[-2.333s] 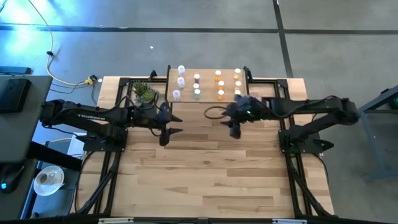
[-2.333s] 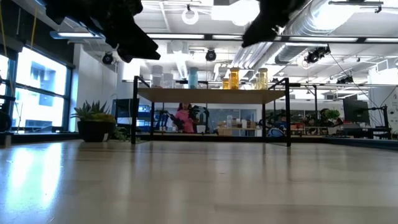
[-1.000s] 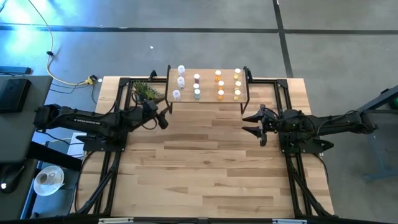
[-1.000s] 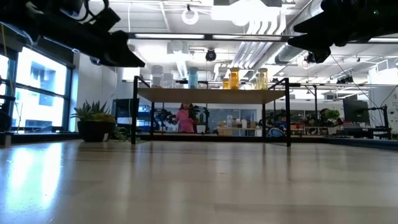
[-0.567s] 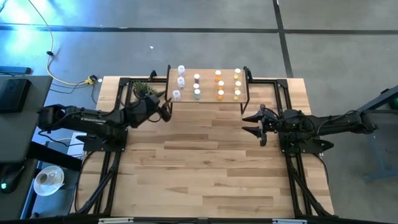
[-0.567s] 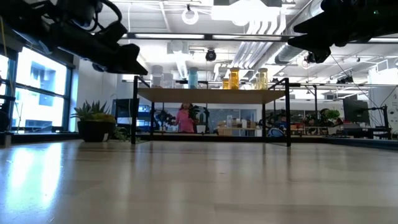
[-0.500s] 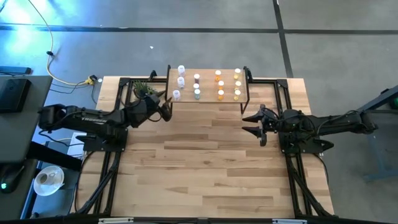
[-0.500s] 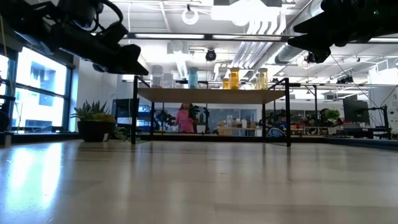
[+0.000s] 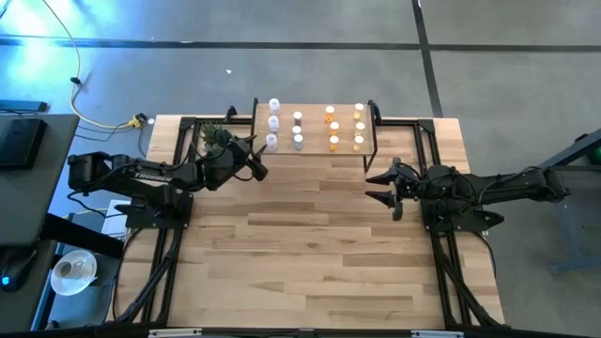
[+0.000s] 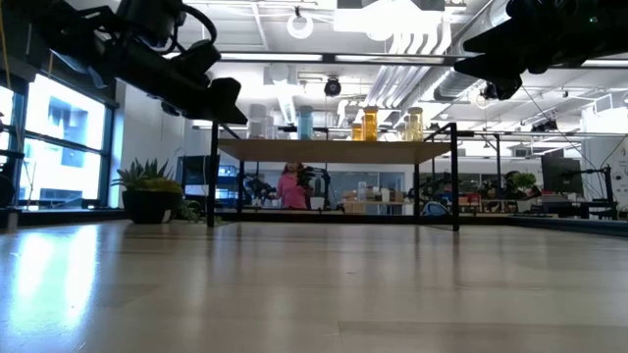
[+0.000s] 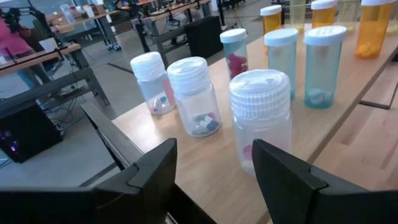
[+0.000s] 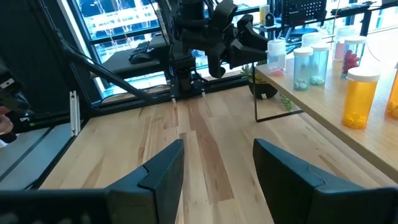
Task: Pick and place medicine bottles onto shelf by color
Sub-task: Adjust the transparent pill bottle on the shelf, then return to Home Position
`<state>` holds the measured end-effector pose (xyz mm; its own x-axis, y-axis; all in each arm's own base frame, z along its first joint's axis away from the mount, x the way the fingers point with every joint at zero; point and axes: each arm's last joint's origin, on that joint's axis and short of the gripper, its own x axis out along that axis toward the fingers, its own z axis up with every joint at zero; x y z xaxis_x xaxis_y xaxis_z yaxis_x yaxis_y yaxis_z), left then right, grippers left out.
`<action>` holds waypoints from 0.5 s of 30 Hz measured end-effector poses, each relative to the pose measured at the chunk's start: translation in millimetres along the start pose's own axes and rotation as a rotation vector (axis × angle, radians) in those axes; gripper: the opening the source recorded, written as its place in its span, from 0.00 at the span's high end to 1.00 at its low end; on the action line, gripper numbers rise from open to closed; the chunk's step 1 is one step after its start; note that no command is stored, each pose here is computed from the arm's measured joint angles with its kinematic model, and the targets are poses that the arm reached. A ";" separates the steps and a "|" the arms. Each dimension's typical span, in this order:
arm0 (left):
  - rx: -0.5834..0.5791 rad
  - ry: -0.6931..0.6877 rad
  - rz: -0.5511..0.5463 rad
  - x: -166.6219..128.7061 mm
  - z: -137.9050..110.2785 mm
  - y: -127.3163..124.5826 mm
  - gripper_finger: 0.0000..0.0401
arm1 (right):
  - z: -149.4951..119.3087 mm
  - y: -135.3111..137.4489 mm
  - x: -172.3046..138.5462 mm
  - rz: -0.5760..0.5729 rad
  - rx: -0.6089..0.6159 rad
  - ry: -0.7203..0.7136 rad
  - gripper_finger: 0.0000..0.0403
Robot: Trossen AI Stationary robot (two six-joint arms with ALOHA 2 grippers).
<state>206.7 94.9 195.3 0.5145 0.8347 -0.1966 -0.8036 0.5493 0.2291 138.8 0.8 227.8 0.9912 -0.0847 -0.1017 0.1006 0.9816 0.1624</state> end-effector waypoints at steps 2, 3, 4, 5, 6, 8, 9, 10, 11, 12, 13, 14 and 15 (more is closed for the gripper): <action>0.002 0.004 0.016 0.8 0.2 -0.2 0.50 | -0.3 -0.1 0.0 -0.001 0.000 0.004 0.54; 0.004 0.006 0.020 0.5 0.2 -0.1 0.50 | -0.6 -0.1 0.0 -0.001 -0.001 0.006 0.54; 0.006 0.009 0.019 -0.6 0.5 0.2 0.50 | -0.9 -0.2 0.0 -0.002 -0.001 0.009 0.54; 0.008 0.011 0.018 -2.2 0.9 0.4 0.50 | -1.2 -0.2 0.0 -0.002 -0.002 0.012 0.54; 0.009 0.011 0.015 -4.1 1.6 0.6 0.50 | -1.6 -0.3 0.0 -0.003 -0.002 0.016 0.54; -0.009 -0.005 0.002 -10.3 5.8 1.3 0.50 | -2.6 -0.5 0.0 -0.005 -0.003 0.027 0.54; -0.025 -0.022 -0.007 -13.9 9.0 1.6 0.50 | -3.0 -0.5 0.0 -0.005 -0.004 0.030 0.54; -0.034 -0.034 -0.022 -17.7 11.9 1.8 0.50 | -3.1 -0.6 0.0 -0.006 -0.004 0.032 0.54; -0.039 -0.044 -0.044 -21.4 14.2 2.2 0.50 | -3.1 -0.6 0.0 -0.006 -0.004 0.032 0.54; -0.046 -0.055 -0.066 -25.1 16.6 2.6 0.50 | -3.1 -0.6 0.0 -0.006 -0.004 0.032 0.54; -0.053 -0.070 -0.091 -29.1 19.4 2.9 0.50 | -3.1 -0.6 0.0 -0.006 -0.006 0.032 0.54; -0.061 -0.086 -0.122 -33.3 22.2 3.1 0.50 | -3.2 -0.6 0.0 -0.006 -0.016 0.033 0.54; -0.065 -0.095 -0.152 -37.5 24.2 3.5 0.50 | -3.2 -0.6 0.0 -0.005 -0.028 0.033 0.54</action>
<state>191.9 66.5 226.5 0.6549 0.7441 -0.1322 -0.7306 0.6681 0.1412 138.5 0.8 224.6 0.9872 -0.0849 -0.1347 0.1031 0.9855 0.1345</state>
